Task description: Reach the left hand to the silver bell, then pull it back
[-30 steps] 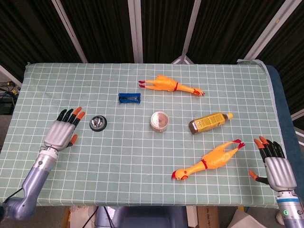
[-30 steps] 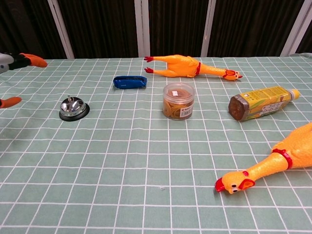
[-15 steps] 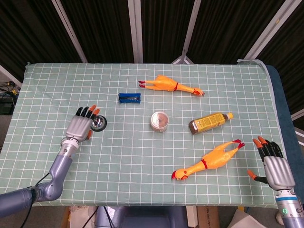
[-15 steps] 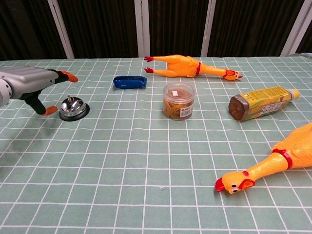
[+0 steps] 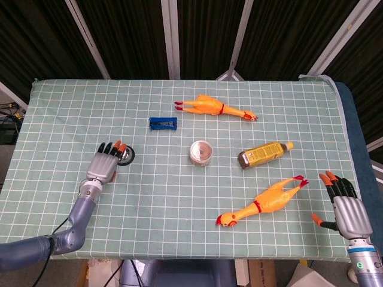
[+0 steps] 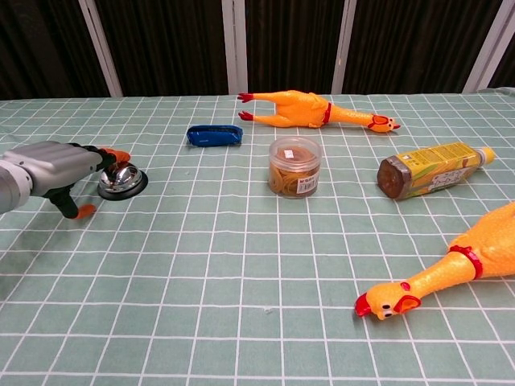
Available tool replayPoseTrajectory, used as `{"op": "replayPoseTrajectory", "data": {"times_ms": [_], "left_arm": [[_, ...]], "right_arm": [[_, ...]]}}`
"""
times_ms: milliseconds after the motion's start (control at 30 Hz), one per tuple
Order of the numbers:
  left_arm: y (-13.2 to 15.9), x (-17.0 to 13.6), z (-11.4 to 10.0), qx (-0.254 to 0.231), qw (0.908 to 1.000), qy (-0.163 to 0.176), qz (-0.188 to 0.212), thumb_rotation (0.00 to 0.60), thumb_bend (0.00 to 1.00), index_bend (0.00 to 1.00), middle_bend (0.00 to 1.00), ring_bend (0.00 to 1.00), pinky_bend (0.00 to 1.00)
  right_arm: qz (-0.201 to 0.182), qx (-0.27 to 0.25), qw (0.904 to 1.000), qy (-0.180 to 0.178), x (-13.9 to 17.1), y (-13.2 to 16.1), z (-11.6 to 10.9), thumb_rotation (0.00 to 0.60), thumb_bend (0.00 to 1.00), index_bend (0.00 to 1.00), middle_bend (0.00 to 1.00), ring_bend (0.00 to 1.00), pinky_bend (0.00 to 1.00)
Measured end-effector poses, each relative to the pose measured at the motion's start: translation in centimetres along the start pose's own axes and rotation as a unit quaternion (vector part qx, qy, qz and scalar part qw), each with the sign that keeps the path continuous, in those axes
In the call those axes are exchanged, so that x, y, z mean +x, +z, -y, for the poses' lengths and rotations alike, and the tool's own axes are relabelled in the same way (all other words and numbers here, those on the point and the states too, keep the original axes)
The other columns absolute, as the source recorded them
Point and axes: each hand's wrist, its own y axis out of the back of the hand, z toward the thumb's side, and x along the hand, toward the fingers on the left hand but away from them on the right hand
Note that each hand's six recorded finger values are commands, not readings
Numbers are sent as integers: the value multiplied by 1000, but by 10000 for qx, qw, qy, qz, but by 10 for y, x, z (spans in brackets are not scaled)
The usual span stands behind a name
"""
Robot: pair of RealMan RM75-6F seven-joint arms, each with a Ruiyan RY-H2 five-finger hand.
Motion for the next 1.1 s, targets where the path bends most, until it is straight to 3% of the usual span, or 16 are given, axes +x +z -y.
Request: {"op": "replayPoseTrajectory", "data": {"times_ms": [167, 433, 600, 733, 933, 1100], "left_arm": [[-2, 0, -10, -95, 9999, 130, -41, 600, 547, 0, 0, 0, 0], [1, -8, -55, -522, 9959, 731, 82, 600, 540, 0, 0, 0, 0], [-14, -32, -73, -782, 9907, 1107, 115, 600, 542, 0, 0, 0, 0], [-40, -65, -66, -830, 9884, 1275, -15, 600, 496, 0, 0, 0, 0], [-86, -133, -33, -721, 9892, 1240, -302, 600, 194, 0, 0, 0, 0], [-111, -187, -7, -888, 9870, 1235, -527, 600, 144, 0, 0, 0, 0]], "right_arm": [[-1, -52, 10000, -6, 0, 0, -1, 600, 252, 0, 0, 0, 0], [-9, -58, 10000, -5, 1, 0, -1, 600, 252, 0, 0, 0, 0], [-4, -44, 10000, 18, 1, -1, 0, 600, 252, 0, 0, 0, 0], [-22, -19, 10000, 16, 1, 0, 0, 600, 252, 0, 0, 0, 0], [-41, 45, 10000, 20, 1, 2, 1, 600, 251, 0, 0, 0, 0], [-55, 94, 9999, 22, 1, 4, 3, 600, 252, 0, 0, 0, 0]]}}
